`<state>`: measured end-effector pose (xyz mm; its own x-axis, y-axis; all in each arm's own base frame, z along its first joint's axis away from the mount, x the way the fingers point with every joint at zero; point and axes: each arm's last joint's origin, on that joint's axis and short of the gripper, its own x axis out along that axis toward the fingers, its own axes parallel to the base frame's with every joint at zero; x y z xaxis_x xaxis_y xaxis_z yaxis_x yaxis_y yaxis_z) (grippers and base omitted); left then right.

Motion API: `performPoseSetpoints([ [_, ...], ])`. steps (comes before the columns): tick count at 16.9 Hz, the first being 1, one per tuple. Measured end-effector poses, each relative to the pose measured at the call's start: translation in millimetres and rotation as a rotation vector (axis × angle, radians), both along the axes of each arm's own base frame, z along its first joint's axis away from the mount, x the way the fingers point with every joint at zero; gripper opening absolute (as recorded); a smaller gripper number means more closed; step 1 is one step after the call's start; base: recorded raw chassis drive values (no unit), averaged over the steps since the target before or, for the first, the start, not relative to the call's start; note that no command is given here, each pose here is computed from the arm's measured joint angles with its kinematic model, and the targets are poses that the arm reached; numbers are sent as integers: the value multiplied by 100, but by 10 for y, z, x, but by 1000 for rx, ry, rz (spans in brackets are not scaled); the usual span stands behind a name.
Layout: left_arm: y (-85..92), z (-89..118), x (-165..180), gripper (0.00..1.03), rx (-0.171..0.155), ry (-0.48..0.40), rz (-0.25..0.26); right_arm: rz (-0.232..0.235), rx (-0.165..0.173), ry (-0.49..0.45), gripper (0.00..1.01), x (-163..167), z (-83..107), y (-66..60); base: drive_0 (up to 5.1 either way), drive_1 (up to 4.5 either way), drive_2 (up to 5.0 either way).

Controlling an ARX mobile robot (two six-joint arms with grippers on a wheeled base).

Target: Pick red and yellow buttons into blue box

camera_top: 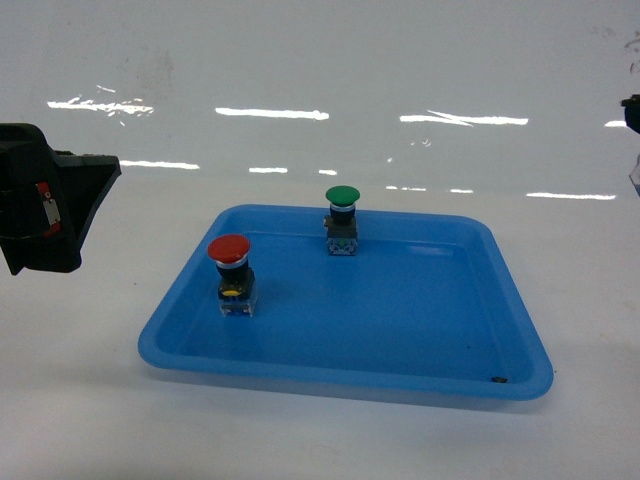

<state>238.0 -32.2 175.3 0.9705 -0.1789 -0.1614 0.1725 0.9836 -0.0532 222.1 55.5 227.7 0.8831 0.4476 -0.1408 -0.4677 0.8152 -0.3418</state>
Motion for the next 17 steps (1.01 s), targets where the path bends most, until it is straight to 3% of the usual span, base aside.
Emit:
performPoseSetpoints([
  [2, 0, 0, 0, 98, 0, 0, 0, -8, 2, -9, 30, -50, 7, -24, 0, 0, 0],
  [7, -192, -44, 226, 98, -42, 95, -178, -8, 1, -6, 30, -47, 2, -24, 0, 0, 0],
  [12, -377, -174, 294, 98, -59, 175, -277, -8, 1, -7, 30, -47, 3, -24, 0, 0, 0],
  [13, -414, -197, 311, 98, -60, 178, -290, -9, 1, -6, 30, -47, 2, -24, 0, 0, 0],
  [17, -442, -234, 372, 98, -41, 202, -247, -9, 1, -6, 30, -47, 1, -24, 0, 0, 0],
])
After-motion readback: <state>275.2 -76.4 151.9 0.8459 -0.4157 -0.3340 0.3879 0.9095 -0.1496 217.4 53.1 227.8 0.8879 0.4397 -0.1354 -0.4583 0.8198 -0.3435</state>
